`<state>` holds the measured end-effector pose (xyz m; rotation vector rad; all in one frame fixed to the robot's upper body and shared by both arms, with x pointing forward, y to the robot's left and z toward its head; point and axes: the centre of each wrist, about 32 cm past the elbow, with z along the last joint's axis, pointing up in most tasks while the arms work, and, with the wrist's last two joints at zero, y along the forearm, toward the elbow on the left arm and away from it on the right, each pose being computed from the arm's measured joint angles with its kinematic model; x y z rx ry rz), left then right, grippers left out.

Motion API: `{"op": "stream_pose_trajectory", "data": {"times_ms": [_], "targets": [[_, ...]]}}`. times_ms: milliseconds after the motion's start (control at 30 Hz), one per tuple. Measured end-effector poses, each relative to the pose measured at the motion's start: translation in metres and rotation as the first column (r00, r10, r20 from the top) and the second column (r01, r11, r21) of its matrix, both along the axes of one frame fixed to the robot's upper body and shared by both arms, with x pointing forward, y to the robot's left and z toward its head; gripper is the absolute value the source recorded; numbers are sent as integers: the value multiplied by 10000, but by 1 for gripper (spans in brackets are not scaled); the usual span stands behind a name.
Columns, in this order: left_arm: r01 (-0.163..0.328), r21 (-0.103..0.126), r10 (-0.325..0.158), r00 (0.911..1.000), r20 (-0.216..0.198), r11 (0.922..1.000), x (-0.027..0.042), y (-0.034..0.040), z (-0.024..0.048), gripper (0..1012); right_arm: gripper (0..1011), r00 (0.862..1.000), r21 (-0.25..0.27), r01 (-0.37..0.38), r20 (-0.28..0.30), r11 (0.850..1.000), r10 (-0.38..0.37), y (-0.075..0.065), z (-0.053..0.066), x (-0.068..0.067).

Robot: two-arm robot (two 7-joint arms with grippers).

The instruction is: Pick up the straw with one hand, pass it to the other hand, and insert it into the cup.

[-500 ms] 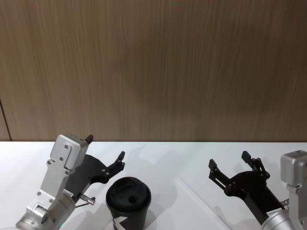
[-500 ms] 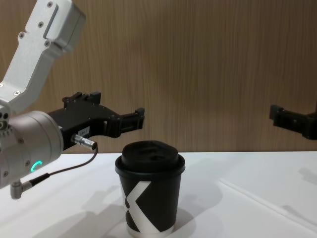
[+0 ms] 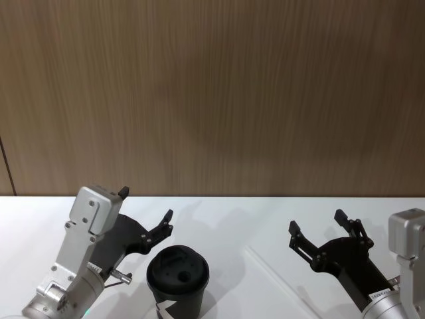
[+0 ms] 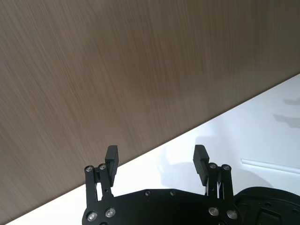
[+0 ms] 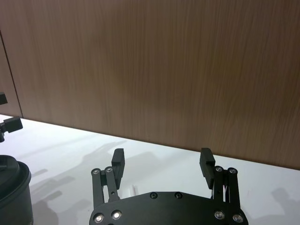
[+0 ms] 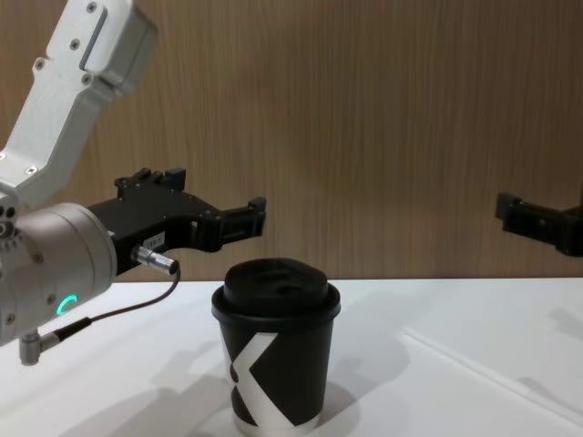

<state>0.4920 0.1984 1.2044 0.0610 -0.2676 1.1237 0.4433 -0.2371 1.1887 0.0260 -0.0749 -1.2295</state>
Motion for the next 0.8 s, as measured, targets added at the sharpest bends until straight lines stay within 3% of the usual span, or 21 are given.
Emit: {"op": "stream_pose_trajectory", "data": {"times_ms": [467, 800], "targets": [[0, 0, 0, 10000, -1, 10000, 0, 0, 0, 1003, 1001, 10000, -41, -1, -15, 10000, 1, 4, 3, 1], [0, 0, 0, 10000, -1, 10000, 0, 0, 0, 1003, 1001, 9994, -800, -176, -318, 9966, 150, 17, 69, 12]]}}
